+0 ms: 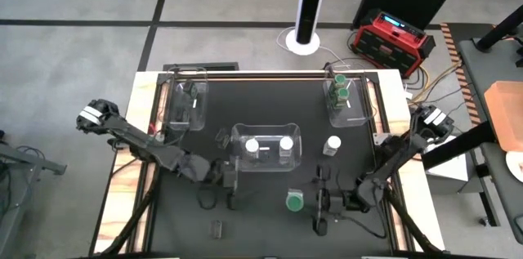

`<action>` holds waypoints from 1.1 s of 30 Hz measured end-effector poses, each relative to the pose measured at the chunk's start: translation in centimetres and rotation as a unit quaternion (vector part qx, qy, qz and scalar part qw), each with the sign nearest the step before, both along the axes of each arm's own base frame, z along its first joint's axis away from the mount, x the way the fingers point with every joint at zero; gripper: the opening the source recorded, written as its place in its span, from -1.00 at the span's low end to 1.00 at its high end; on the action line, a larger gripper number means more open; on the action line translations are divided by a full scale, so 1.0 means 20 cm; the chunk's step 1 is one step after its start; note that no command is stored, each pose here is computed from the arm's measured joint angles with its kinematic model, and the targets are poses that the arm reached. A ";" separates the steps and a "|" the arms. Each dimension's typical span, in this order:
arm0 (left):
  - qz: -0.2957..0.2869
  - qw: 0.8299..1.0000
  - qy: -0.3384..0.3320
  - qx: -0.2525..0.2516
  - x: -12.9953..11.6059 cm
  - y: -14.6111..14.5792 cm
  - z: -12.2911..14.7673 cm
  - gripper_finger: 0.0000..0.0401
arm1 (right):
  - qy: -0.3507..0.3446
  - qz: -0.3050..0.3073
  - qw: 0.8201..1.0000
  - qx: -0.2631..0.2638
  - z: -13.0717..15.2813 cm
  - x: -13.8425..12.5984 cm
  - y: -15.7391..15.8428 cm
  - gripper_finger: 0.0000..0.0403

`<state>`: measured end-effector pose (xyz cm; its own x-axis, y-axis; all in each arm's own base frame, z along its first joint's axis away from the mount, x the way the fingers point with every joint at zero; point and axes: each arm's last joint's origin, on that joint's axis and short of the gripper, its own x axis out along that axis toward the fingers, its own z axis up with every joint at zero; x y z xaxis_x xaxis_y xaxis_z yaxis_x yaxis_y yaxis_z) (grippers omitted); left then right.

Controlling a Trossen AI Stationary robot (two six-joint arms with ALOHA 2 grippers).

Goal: Sort spices by type
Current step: Put the green seasoning bottle into the top right transparent bin

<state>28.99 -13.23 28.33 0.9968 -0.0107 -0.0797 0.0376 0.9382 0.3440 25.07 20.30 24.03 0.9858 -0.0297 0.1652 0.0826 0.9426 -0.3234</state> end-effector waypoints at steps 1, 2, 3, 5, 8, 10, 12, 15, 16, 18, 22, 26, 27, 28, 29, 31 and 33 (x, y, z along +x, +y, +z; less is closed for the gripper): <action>-0.002 1.000 -0.017 -0.006 -0.01 0.00 -0.02 0.67 | -0.008 -0.003 1.000 -0.009 0.00 0.01 0.00 -0.07; -0.004 0.999 -0.034 -0.011 -0.02 0.00 -0.04 0.67 | -0.017 -0.004 1.000 -0.019 -0.01 0.02 -0.01 -0.07; -0.004 0.999 -0.046 -0.015 -0.02 0.00 -0.06 0.67 | -0.028 -0.003 0.999 -0.024 -0.02 0.04 -0.02 -0.07; -0.003 0.997 -0.069 -0.026 -0.04 0.01 -0.09 0.67 | -0.050 -0.001 0.998 -0.030 -0.04 0.07 -0.06 -0.07; -0.001 0.996 -0.079 -0.031 -0.06 0.03 -0.13 0.67 | -0.071 -0.012 0.997 -0.034 -0.05 0.12 -0.13 -0.07; -0.002 0.997 -0.075 -0.027 -0.06 0.03 -0.15 0.67 | -0.080 -0.012 0.996 -0.041 -0.05 0.15 -0.18 -0.07; -0.002 0.997 -0.075 -0.011 -0.07 0.03 -0.16 0.67 | -0.093 0.012 0.995 -0.046 -0.04 0.19 -0.24 -0.07; 0.003 0.996 -0.080 0.024 -0.06 0.05 -0.15 0.67 | -0.111 0.045 0.992 -0.042 -0.02 0.25 -0.35 -0.07; 0.007 0.996 -0.083 0.036 -0.05 0.05 -0.14 0.67 | -0.117 0.055 0.991 -0.037 -0.01 0.26 -0.40 -0.07; 0.006 0.994 -0.097 0.046 -0.04 0.08 -0.11 0.67 | -0.123 0.107 0.986 -0.029 0.00 0.29 -0.48 -0.07; -0.029 0.993 -0.110 0.007 -0.01 0.10 -0.08 0.67 | -0.119 0.250 0.961 0.010 -0.01 0.32 -0.58 -0.07; -0.075 0.991 -0.107 -0.030 -0.01 0.08 -0.08 0.67 | -0.111 0.251 0.961 0.015 -0.02 0.32 -0.55 -0.07; -0.075 0.991 -0.105 -0.034 -0.01 0.07 -0.09 0.67 | -0.108 0.246 0.963 0.013 -0.02 0.32 -0.54 -0.07; -0.070 0.992 -0.101 -0.037 -0.01 0.07 -0.10 0.67 | -0.101 0.238 0.966 0.010 -0.03 0.32 -0.53 -0.07; -0.065 0.992 -0.098 -0.038 0.00 0.07 -0.11 0.67 | -0.096 0.225 0.970 0.009 -0.04 0.32 -0.52 -0.07; -0.056 0.993 -0.096 -0.040 0.01 0.07 -0.13 0.67 | -0.083 0.190 0.978 0.009 -0.05 0.32 -0.51 -0.07; -0.044 0.993 -0.098 -0.046 0.02 0.07 -0.14 0.67 | -0.067 0.160 0.985 0.013 -0.06 0.32 -0.51 -0.07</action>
